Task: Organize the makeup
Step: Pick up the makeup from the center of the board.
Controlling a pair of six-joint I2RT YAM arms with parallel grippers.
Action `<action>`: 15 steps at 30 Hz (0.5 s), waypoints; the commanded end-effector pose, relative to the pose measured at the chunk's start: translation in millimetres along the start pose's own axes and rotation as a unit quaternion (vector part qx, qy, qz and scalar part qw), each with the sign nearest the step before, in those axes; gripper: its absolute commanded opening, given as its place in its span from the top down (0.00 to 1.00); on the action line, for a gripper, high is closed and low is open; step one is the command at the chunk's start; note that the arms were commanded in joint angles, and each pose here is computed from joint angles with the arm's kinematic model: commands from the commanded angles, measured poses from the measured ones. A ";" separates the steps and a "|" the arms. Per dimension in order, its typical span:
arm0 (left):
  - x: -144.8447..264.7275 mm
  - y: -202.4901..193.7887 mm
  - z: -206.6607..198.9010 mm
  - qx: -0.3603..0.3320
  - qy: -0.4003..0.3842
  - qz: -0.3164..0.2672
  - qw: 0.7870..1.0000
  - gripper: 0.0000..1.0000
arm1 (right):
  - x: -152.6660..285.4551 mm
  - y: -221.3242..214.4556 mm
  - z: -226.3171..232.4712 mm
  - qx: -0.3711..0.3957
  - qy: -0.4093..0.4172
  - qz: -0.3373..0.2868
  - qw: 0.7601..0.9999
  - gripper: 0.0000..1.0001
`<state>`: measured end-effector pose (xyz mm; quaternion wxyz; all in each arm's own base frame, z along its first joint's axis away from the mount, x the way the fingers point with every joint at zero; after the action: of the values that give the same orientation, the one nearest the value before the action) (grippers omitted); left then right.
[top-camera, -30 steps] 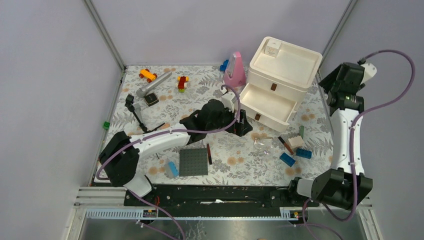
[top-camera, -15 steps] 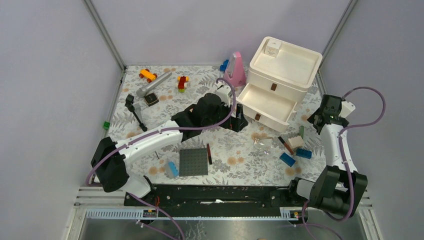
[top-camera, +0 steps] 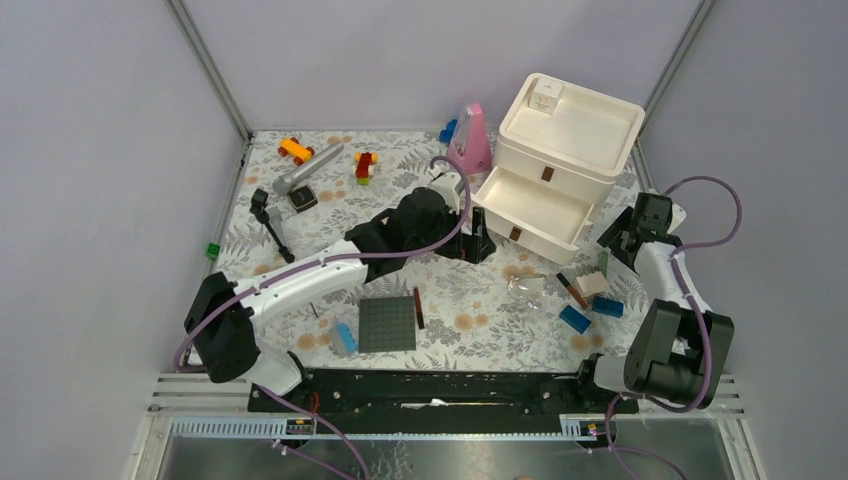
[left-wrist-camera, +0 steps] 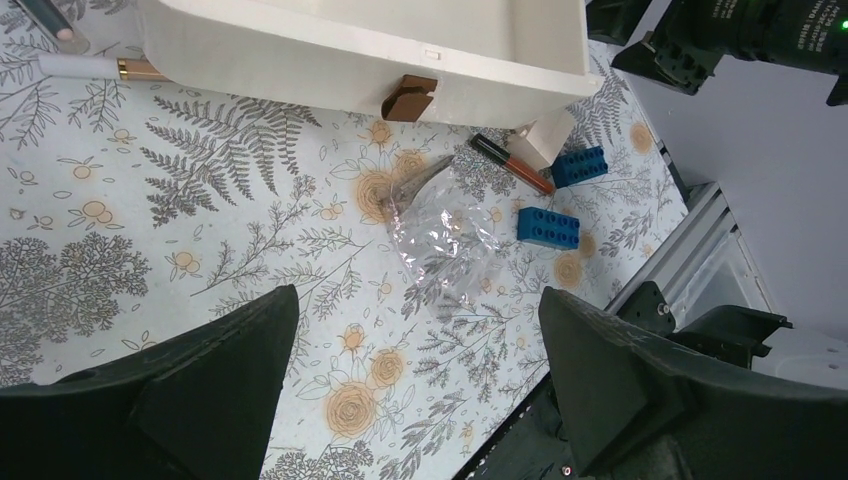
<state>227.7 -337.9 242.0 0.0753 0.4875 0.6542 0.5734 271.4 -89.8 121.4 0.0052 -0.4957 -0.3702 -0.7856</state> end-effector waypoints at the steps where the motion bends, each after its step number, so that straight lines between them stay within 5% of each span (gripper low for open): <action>1: -5.7 14.0 -14.1 0.010 -0.015 -0.014 1.000 0.03 | -13.5 4.3 14.4 0.015 0.034 0.009 0.999 0.23; 15: -14.9 19.4 -16.2 0.007 -0.007 -0.012 1.000 0.01 | -54.0 -8.8 16.6 0.054 0.000 0.084 0.995 0.36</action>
<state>229.3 -355.1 231.6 0.0593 0.5038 0.6453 0.5712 299.8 -89.5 75.1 0.0873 -0.5258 -0.3614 -0.7650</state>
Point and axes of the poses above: each gripper's point midway between its finger pads, its own x axis back along the fingers, its own z axis along the line the jaws close on, y = z × x, the point moved 5 cm from there along x, back along the fingers, and after that the axes turned 11 degrees about -x, right-handed, at the moved point
